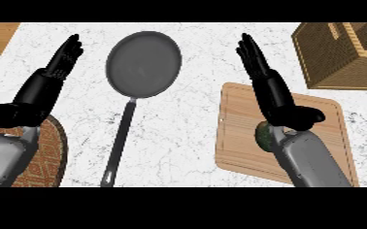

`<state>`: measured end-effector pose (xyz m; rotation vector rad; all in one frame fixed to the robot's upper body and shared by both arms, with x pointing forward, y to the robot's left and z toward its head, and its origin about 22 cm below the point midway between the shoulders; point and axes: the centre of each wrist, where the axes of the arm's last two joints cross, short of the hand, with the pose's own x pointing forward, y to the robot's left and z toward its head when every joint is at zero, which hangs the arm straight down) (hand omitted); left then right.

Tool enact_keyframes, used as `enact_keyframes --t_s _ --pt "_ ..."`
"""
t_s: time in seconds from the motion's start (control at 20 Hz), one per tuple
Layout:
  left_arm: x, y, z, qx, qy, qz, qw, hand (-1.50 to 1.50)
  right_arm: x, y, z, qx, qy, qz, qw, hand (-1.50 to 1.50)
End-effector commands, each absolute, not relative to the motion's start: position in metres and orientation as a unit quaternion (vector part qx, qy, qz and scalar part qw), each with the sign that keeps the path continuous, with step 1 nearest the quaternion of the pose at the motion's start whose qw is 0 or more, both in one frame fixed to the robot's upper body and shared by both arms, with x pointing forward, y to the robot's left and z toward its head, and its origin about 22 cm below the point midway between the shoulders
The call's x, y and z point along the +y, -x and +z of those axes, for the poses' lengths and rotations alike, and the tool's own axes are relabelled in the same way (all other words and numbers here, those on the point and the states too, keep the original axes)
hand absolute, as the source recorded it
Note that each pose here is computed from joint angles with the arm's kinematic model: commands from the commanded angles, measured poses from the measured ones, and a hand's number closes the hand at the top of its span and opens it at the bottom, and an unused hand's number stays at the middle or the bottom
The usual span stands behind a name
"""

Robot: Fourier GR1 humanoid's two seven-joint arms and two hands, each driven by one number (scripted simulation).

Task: Pick the squash from the cutting board and place it in the basket

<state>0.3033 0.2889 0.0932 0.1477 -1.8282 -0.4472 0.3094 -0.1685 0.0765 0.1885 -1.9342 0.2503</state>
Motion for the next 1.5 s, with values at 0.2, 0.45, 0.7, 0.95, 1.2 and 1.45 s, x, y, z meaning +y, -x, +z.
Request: enact_keyframes --t_s 0.2,0.45,0.7,0.95,1.2,1.45 --pt "0.297 -0.279 0.046 -0.746 -0.096 -0.027 0.658 0.00 -0.244 -0.274 0.046 -0.786 0.203 -0.087 0.577 1.50" --pt "0.258 -0.262 0.028 -0.737 -0.045 0.014 0.674 0.00 -0.180 -0.249 0.001 -0.766 0.304 0.001 0.566 -1.50" --pt "0.243 -0.260 0.028 -0.742 -0.037 0.020 0.670 0.00 -0.152 -0.254 -0.017 -0.700 0.413 -0.134 0.567 -1.50" --pt "0.255 -0.254 0.024 -0.737 -0.060 0.030 0.673 0.00 -0.204 -0.229 -0.058 -0.588 0.520 -0.137 0.604 -1.50" --pt "0.256 -0.252 0.025 -0.739 -0.065 0.031 0.670 0.00 -0.230 -0.189 -0.091 -0.478 0.546 -0.077 0.684 -1.50" --pt "0.256 -0.251 0.029 -0.744 -0.059 0.017 0.665 0.00 -0.222 -0.181 -0.092 -0.417 0.520 -0.024 0.745 -1.50"
